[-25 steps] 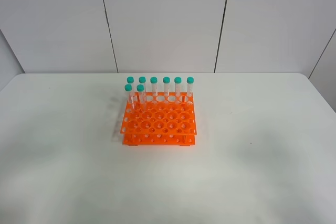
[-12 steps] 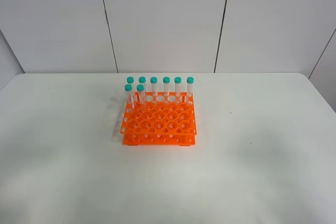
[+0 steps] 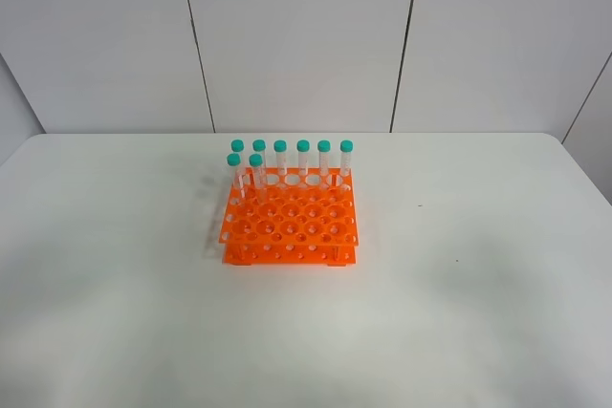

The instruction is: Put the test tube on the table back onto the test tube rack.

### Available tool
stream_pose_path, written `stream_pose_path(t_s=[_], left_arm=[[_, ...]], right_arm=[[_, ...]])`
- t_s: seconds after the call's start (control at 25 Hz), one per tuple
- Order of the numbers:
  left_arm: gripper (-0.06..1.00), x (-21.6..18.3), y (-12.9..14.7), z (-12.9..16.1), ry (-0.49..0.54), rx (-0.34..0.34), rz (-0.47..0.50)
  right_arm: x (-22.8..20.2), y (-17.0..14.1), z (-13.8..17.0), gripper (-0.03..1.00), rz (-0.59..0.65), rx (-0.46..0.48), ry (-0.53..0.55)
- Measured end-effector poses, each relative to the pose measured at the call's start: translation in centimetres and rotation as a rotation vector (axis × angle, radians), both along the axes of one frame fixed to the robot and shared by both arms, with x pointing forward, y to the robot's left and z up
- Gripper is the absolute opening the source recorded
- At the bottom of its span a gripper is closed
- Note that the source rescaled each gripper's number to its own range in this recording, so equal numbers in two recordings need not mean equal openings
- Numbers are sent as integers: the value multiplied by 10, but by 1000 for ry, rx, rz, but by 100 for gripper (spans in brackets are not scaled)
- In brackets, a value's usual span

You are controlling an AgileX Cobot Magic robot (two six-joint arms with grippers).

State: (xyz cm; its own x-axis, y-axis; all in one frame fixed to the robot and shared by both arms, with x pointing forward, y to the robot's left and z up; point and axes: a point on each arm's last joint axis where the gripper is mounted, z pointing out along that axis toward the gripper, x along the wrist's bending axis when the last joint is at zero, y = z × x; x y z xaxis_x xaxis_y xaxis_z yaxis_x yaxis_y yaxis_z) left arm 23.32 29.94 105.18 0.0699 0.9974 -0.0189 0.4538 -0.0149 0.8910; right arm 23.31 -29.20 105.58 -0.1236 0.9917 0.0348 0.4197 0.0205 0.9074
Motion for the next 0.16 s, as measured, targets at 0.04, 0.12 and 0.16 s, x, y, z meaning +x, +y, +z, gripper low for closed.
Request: stream_pose_path(t_s=[0.04, 0.12, 0.16], left_arm=[[100, 0, 0, 0, 0, 0, 5], [100, 0, 0, 0, 0, 0, 15], [100, 0, 0, 0, 0, 0, 17]], right_arm=[[0, 0, 0, 100, 0, 0, 0], [0, 0, 0, 100, 0, 0, 0], [0, 0, 0, 100, 0, 0, 0]])
